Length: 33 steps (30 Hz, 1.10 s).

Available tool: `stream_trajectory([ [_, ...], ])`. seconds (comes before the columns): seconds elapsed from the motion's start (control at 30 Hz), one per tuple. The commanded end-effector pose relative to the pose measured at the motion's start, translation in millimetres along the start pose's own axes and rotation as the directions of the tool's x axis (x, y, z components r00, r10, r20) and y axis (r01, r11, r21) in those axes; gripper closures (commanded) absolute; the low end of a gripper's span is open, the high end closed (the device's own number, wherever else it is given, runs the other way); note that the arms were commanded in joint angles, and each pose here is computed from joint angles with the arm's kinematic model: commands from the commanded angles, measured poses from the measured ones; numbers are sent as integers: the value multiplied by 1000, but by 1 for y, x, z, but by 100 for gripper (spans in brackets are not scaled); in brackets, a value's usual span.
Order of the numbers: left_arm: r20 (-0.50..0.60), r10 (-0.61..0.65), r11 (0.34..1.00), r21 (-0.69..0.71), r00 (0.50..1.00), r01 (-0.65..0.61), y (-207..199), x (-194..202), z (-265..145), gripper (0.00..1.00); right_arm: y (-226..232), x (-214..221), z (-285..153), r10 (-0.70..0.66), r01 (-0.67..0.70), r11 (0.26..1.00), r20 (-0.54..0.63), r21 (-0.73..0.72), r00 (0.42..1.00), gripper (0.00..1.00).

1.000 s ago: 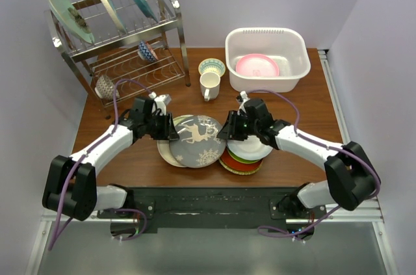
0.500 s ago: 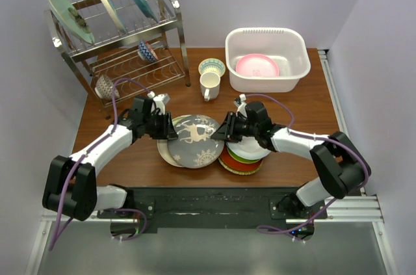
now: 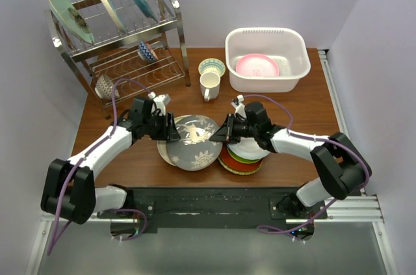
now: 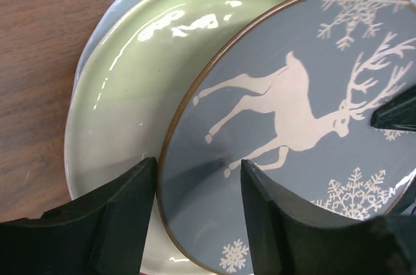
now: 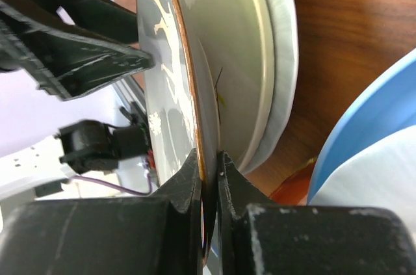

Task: Place the plates into the plastic bin on the countertop
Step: Pick up the plate at the center of the board.

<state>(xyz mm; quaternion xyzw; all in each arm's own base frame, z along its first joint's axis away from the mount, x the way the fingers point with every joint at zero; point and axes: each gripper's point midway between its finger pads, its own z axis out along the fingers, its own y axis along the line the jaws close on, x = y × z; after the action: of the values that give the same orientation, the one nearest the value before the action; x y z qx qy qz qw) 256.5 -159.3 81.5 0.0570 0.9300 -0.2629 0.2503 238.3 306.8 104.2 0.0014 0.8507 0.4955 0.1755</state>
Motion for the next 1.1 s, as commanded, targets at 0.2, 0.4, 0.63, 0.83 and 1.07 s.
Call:
stream_trajectory([
  [0.2,241,85,996,-30,967,-80,-17,-40,-47,16,58,-27,-21,-123,131,987,81,-96,989,100],
  [0.4,332,88,992,-117,939,-52,-7,-53,-68,4,64,-34,-28,-128,138,985,100,-99,987,100],
  [0.63,400,92,991,-124,912,-46,-7,-60,-82,0,71,-46,-38,-158,167,984,125,-67,979,100],
  [0.83,385,81,991,-128,920,-33,-2,-59,-79,0,77,-58,-45,-172,182,982,147,-54,974,100],
  [1.07,388,82,992,-120,918,-38,-2,-60,-79,0,84,-81,-55,-184,197,979,193,-50,964,100],
])
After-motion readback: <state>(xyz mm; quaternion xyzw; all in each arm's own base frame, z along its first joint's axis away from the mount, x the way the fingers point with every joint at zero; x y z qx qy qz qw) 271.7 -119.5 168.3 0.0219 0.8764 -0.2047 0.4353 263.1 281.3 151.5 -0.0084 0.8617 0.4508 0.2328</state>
